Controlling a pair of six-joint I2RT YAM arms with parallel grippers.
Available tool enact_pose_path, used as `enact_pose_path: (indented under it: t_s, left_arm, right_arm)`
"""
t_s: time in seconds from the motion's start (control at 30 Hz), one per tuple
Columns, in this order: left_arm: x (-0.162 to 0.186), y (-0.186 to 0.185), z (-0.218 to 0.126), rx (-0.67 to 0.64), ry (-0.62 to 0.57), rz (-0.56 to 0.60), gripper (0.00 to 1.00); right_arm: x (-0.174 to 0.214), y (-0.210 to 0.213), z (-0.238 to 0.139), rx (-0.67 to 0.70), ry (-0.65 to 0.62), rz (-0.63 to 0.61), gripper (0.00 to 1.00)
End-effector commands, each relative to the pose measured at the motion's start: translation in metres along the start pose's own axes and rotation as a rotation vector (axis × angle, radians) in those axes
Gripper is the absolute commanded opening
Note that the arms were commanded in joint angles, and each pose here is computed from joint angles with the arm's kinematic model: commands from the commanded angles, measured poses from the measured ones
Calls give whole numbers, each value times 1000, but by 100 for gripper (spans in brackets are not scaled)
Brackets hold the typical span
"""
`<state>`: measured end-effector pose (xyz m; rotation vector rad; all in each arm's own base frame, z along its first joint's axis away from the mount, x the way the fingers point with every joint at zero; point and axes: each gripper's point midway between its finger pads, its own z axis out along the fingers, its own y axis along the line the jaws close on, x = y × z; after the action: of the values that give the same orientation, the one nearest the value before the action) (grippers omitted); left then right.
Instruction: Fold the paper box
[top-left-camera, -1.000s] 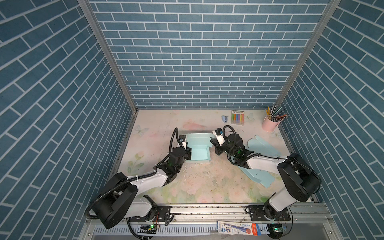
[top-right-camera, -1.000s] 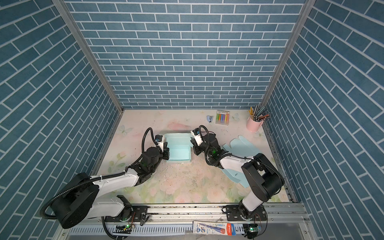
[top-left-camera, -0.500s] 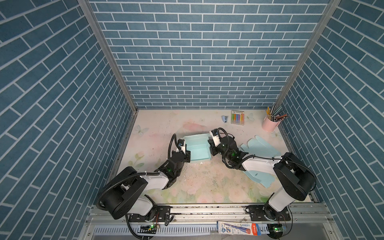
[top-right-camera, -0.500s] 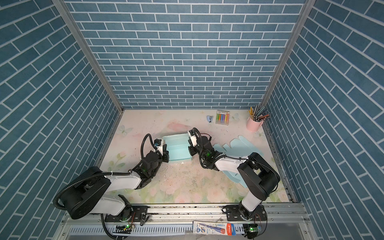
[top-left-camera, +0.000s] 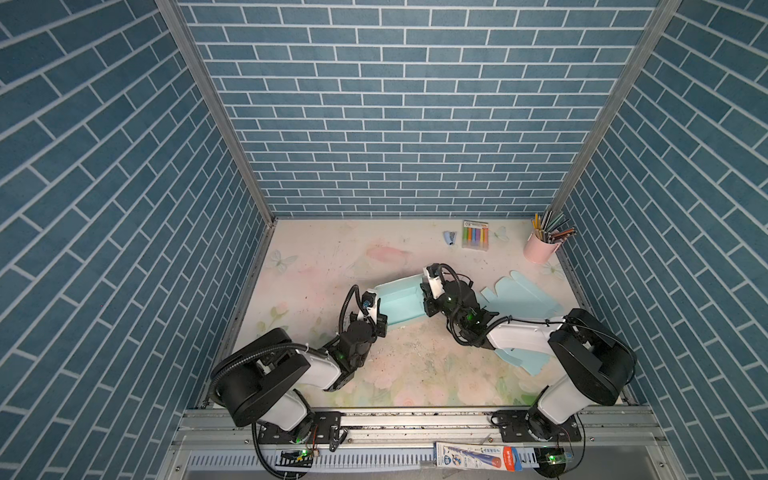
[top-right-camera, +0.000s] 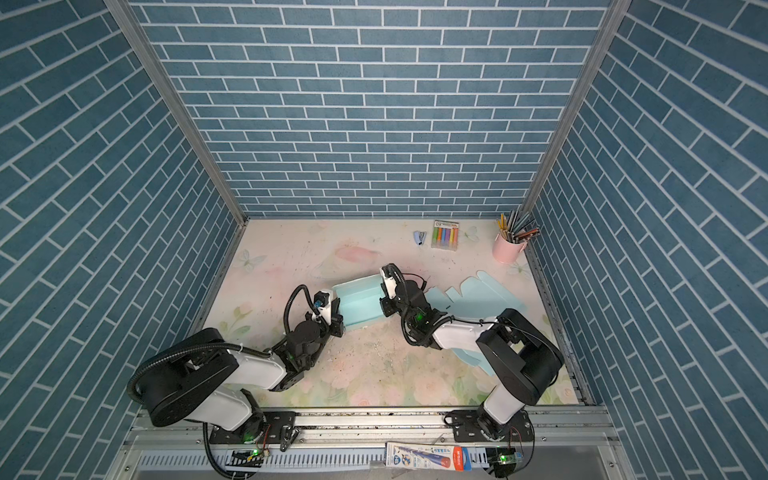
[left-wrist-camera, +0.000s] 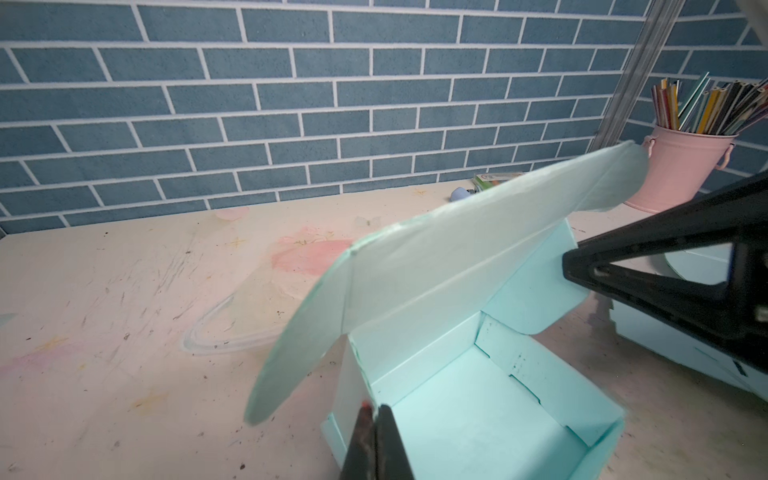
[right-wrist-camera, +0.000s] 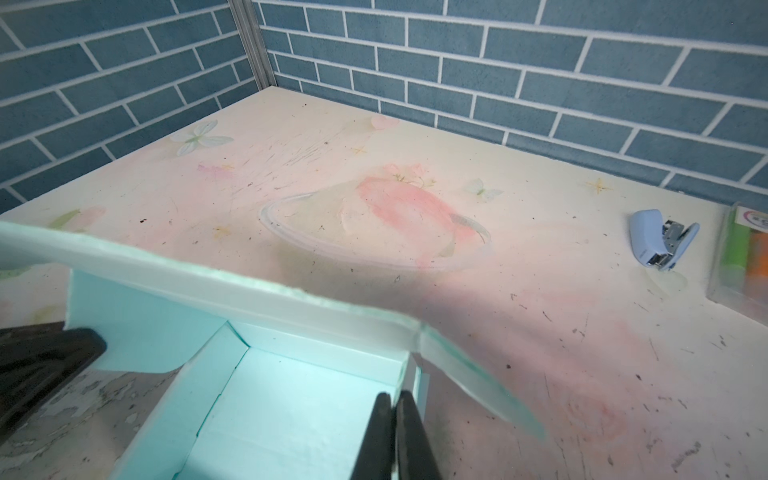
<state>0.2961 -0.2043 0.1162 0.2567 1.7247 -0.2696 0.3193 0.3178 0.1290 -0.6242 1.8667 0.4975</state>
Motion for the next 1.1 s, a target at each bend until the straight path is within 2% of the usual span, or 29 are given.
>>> enact_pose_path:
  t_s: [0.0,0.2,0.37,0.7,0.9,1.07]
  left_arm:
    - [-2,-46,-9,217,-18,-10,3]
    - [-4,-50,-12,241,-22,-65,3]
    - [7,-49,-12,242,5,-62,3]
    - [29,-48,-20,269,60,-76,3]
    - [45,-47,-22,256,105,-52,3]
    - [54,-43,-23,239,124,-49,3]
  right_arm:
    - [-5,63,-15,-238,-41,-35,6]
    - [1,72,-23,-238,-43,-94,5]
    - [12,80,-27,-230,-19,-149,5]
    - [25,87,-43,-227,-5,-183,5]
    - [42,87,-45,-234,37,-152,5]
    - [45,83,-53,-227,47,-116,13]
